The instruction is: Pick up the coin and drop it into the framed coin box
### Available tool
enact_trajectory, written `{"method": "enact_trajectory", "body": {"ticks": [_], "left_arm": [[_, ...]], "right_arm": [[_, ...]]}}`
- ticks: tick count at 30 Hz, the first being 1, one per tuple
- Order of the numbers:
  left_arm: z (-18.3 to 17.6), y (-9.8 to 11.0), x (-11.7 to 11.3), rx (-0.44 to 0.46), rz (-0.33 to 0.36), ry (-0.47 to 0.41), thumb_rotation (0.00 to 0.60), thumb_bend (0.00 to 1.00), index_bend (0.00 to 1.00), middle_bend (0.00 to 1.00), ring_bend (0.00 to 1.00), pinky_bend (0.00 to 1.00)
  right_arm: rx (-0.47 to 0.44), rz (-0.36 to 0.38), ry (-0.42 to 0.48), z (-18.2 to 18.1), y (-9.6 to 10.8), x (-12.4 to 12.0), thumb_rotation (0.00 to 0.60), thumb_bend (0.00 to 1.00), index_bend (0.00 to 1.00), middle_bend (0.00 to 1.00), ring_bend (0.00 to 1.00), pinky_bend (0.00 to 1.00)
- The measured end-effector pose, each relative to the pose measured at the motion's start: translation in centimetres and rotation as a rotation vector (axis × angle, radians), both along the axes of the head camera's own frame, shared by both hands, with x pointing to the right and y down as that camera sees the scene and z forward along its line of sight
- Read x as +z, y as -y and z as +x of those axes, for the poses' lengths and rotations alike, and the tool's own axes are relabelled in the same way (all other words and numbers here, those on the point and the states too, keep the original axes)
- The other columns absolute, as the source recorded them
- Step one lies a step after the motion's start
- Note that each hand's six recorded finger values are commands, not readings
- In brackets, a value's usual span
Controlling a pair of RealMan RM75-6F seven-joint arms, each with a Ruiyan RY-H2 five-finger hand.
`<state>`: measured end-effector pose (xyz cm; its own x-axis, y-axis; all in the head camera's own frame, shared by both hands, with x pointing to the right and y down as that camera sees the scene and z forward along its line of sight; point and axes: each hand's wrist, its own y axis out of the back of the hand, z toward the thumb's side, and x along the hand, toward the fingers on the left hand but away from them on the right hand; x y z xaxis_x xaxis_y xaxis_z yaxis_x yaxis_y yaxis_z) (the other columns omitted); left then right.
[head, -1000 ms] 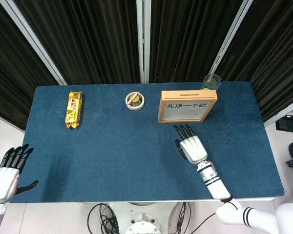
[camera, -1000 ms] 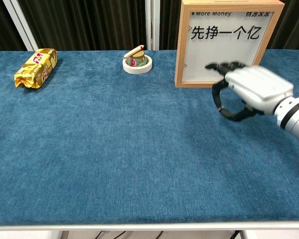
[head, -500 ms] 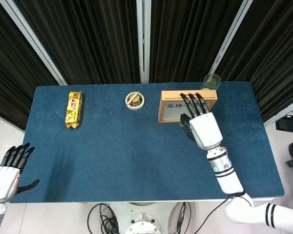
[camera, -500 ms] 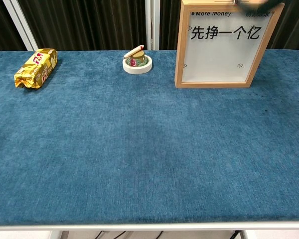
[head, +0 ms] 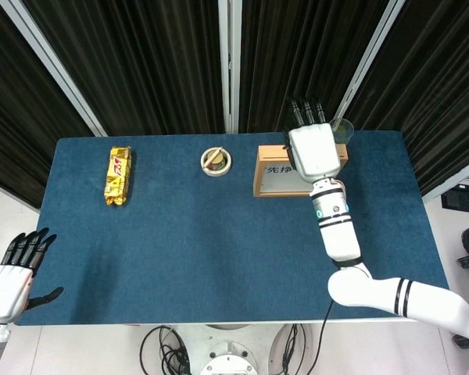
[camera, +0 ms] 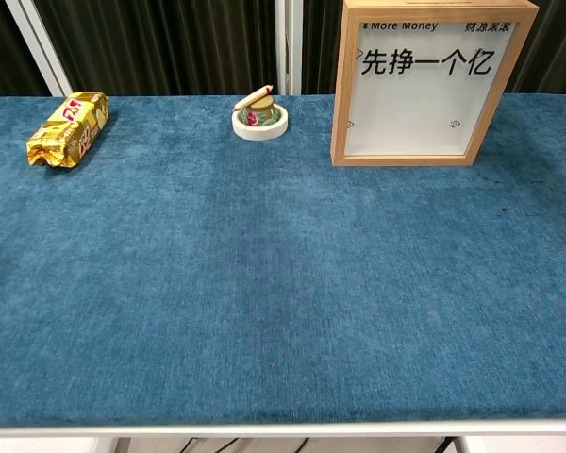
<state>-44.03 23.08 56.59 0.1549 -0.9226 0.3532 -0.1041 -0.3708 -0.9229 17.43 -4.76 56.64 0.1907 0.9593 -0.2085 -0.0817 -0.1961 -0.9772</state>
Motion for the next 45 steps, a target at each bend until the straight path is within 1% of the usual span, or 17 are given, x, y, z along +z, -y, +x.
{"method": "enact_trajectory", "body": {"ticks": [2,4,8,14,19,22,29,37,45], "left_arm": [[0.0,0.0,-0.1,0.0,0.003,0.0,0.6,0.1,0.07,0.0,0.0,0.0],[-0.1,-0.1,-0.1,0.0,0.003,0.0,0.6,0.1,0.07,0.0,0.0,0.0],[-0.2,-0.2,0.0,-0.001,-0.002,-0.001,0.6,0.1,0.07,0.0,0.0,0.0],[-0.2,-0.2,0.2,0.001,-0.009,-0.001,0.6,0.1,0.07,0.0,0.0,0.0],[-0.1,-0.3,0.2,0.004,-0.011,0.001,0.6,0.1,0.07,0.0,0.0,0.0],[-0.1,-0.3,0.3,0.003,-0.013,0.001,0.6,0.1,0.07,0.0,0.0,0.0],[-0.1,-0.3,0.4,0.005,-0.017,0.004,0.6,0.1,0.07,0.0,0.0,0.0],[-0.1,-0.2,0.4,0.005,-0.013,0.004,0.6,0.1,0.07,0.0,0.0,0.0],[-0.2,-0.2,0.2,0.004,-0.012,0.004,0.6,0.1,0.07,0.0,0.0,0.0]], "right_arm": [[0.023,-0.009,-0.024,-0.4,0.9,0.3,0.6,0.37,0.8,0.05,0.0,0.0],[0.047,-0.026,-0.045,-0.4,1.3,0.7,0.6,0.37,0.8,0.05,0.0,0.0],[0.097,-0.051,-0.127,-0.2,2.0,1.5,0.6,0.37,0.8,0.05,0.0,0.0],[0.157,-0.094,-0.19,0.6,1.9,2.5,0.6,0.37,0.8,0.05,0.0,0.0],[0.186,-0.137,-0.219,1.3,1.7,3.4,0.6,0.37,0.8,0.05,0.0,0.0],[0.196,-0.152,-0.227,1.7,1.7,3.9,0.6,0.37,0.8,0.05,0.0,0.0],[0.242,-0.213,-0.233,2.5,1.4,5.2,0.6,0.37,0.8,0.04,0.0,0.0],[0.228,-0.209,-0.232,2.2,1.3,5.4,0.6,0.37,0.8,0.04,0.0,0.0],[0.24,-0.218,-0.239,2.3,1.2,5.9,0.6,0.37,0.8,0.04,0.0,0.0]]}}
